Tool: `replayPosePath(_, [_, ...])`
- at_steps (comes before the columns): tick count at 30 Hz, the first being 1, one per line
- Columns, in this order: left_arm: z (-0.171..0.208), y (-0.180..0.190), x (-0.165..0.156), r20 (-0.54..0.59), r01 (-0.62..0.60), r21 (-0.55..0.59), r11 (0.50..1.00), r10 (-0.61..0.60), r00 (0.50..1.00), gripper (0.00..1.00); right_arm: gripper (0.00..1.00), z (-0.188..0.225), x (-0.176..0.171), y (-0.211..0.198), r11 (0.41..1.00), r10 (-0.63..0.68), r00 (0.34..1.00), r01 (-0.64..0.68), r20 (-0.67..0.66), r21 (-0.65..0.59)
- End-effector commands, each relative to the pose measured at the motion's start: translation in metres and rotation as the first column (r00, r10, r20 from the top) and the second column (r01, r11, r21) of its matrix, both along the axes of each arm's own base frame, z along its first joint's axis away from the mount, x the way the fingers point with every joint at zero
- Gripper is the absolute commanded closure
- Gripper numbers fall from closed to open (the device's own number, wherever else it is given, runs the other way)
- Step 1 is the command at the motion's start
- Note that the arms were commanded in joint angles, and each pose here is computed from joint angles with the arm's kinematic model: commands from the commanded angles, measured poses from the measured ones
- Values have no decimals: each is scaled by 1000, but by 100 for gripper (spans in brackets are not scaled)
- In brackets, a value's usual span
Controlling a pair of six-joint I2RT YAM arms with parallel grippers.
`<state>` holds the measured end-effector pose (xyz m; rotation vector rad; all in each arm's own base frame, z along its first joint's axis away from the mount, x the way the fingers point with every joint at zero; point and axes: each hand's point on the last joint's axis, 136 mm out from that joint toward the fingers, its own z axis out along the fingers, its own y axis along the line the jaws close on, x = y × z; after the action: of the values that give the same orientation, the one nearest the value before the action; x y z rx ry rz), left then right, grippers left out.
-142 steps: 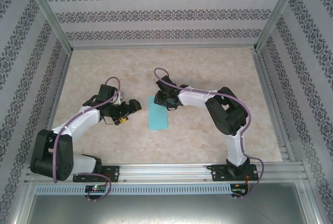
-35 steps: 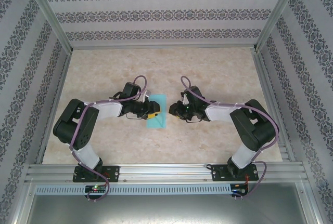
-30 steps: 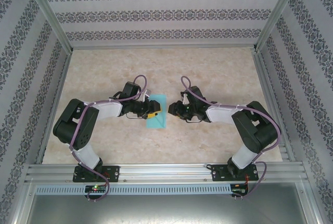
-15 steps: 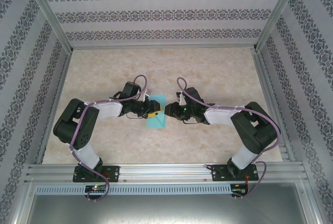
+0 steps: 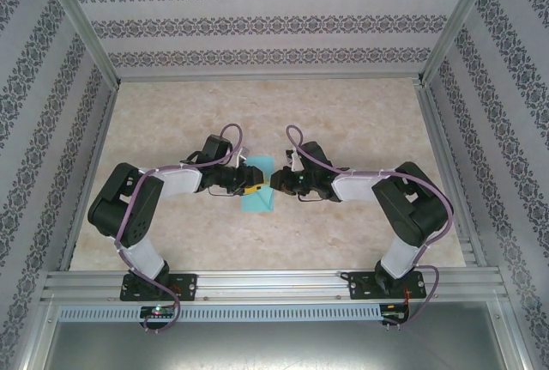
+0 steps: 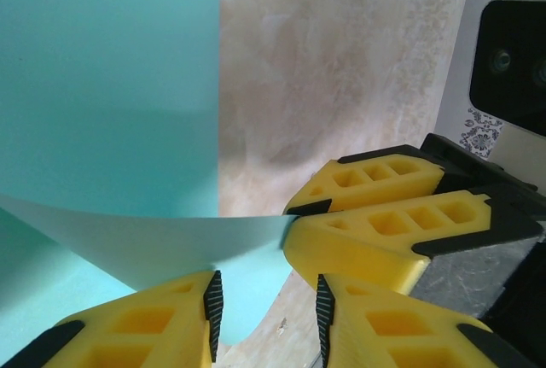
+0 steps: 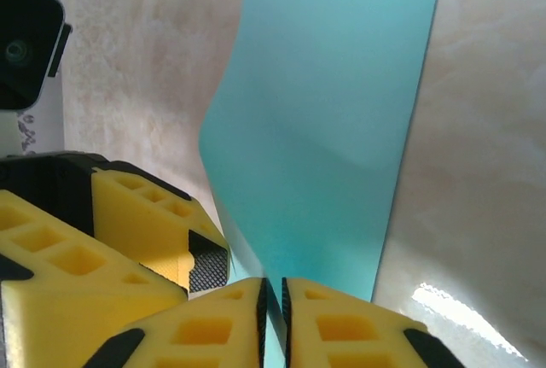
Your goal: Fold a paper plane with a square sheet of paper (pick it up from the middle)
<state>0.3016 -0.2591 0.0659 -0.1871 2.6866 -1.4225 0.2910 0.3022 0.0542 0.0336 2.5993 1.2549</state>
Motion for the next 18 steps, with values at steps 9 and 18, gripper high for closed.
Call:
replayPosePath(9, [26, -11, 4, 69, 40, -54, 998, -36, 997, 67, 93, -11, 9, 4, 996, 81, 997, -81, 13, -22])
replayPosePath(18, [8, -11, 5, 14, 35, -34, 999, -34, 999, 70, 93, -17, 12, 8, 992, 120, 993, -120, -1, -28])
